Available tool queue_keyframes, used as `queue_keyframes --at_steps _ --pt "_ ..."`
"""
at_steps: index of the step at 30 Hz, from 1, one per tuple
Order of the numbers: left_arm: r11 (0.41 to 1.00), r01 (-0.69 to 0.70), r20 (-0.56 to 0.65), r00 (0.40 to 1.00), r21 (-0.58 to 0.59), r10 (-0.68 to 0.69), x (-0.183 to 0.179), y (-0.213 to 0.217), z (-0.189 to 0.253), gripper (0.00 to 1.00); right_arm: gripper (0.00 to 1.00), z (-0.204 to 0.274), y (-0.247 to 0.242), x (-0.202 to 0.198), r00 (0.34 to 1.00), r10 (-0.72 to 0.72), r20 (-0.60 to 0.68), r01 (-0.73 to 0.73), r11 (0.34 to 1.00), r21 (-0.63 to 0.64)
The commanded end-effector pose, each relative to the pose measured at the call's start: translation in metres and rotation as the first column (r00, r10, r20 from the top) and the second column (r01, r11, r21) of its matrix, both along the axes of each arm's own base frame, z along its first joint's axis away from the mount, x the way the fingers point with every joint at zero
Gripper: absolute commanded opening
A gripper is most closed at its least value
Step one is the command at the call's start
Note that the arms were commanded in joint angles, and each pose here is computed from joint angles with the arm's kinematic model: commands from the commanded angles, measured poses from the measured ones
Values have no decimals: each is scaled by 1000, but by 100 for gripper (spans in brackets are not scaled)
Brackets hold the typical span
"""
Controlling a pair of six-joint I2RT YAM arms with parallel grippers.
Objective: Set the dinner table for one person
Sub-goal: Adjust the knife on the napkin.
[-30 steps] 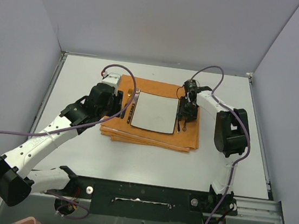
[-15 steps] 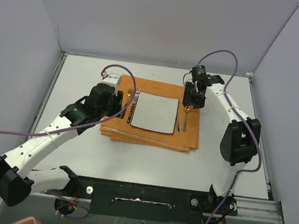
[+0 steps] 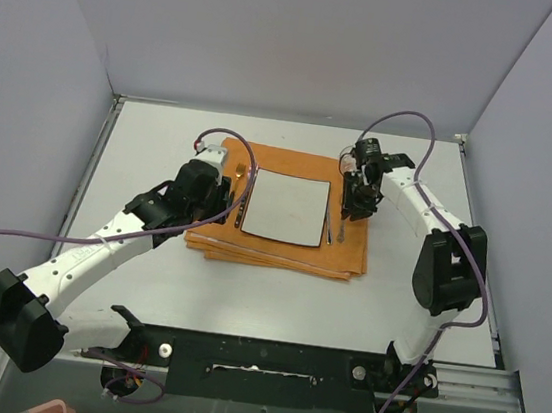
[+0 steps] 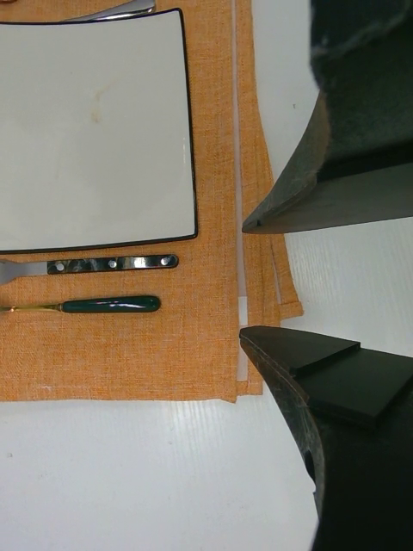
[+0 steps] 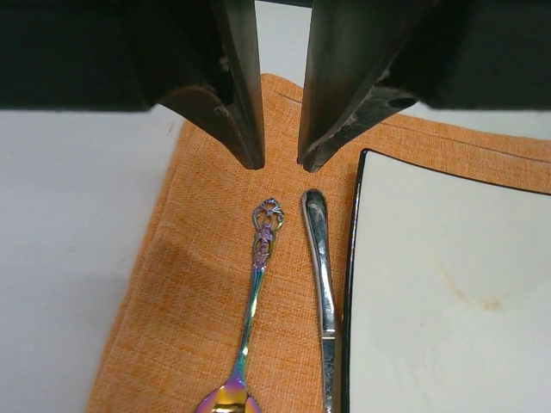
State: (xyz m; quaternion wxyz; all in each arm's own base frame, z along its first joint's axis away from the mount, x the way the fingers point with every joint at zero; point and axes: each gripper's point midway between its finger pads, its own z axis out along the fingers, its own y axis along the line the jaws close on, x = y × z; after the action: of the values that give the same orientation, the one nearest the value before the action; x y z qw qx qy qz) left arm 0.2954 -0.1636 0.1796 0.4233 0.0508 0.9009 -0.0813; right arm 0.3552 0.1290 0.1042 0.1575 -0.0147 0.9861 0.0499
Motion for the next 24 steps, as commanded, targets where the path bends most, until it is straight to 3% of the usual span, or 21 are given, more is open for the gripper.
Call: queue_keyframes --at_steps 1,12,24 --pt "998 -1 55 998 -68 5 11 -10 16 45 25 -8 16 -2 997 82 0 -82 996 29" --pt "998 1 62 998 -59 2 6 -5 21 45 24 -50 43 15 981 194 9 -193 980 -41" --pt "999 -2 83 997 -36 5 0 5 32 45 23 -65 49 34 978 206 40 -203 977 -72"
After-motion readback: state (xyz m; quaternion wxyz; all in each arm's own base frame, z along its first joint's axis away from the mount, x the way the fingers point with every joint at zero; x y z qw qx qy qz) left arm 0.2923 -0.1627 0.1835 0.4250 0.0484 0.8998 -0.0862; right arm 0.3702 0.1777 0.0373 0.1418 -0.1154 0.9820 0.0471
